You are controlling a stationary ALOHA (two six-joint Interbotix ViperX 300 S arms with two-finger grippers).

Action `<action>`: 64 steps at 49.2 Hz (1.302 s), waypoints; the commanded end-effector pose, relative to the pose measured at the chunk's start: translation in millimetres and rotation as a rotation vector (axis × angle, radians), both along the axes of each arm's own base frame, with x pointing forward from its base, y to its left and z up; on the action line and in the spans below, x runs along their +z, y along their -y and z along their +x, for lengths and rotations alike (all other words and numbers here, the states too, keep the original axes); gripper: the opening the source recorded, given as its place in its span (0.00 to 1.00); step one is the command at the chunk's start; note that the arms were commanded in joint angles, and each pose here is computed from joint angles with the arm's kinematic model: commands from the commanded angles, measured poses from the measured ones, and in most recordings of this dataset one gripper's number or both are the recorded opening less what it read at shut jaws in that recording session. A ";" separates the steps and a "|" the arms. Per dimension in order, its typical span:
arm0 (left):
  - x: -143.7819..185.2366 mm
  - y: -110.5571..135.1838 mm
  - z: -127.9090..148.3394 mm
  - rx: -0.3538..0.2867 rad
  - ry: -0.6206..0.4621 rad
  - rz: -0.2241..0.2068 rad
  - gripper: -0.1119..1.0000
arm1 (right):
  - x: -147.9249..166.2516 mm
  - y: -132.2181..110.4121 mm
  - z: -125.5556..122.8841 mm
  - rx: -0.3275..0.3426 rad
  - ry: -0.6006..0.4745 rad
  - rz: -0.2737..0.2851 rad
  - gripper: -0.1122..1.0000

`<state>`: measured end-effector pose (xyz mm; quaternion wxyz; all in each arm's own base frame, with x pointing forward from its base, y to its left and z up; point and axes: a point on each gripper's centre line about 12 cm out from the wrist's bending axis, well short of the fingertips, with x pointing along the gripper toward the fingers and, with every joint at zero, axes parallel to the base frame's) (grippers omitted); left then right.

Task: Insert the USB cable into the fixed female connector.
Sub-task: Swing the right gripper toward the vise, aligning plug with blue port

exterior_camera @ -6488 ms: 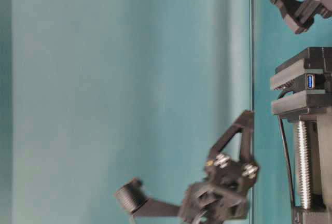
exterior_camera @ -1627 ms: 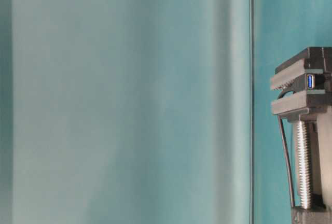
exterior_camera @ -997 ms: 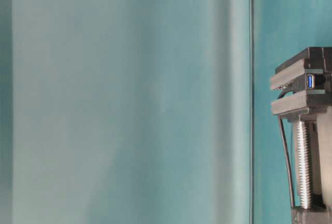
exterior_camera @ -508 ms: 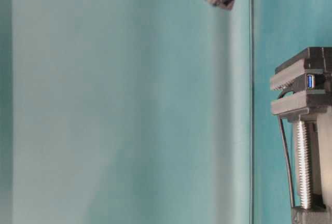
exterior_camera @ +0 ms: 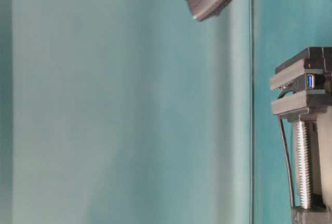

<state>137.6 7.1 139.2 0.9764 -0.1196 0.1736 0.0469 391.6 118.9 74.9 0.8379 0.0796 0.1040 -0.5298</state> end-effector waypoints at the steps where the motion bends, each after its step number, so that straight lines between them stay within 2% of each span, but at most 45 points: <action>1: 4.5 -0.4 2.3 0.007 0.016 -0.010 1.00 | 13.8 2.0 7.9 -0.036 0.038 0.017 0.29; 8: 4.5 -0.4 2.3 0.007 0.016 -0.012 1.00 | 15.9 3.9 14.1 -0.073 0.044 0.034 0.29; 30: 4.5 -0.4 2.3 0.006 0.016 -0.009 1.00 | 24.3 11.0 21.7 -0.195 0.019 0.029 0.29; 64: 4.5 -0.4 2.3 0.007 0.016 -0.012 1.00 | 23.9 20.4 34.1 -0.247 0.044 0.024 0.29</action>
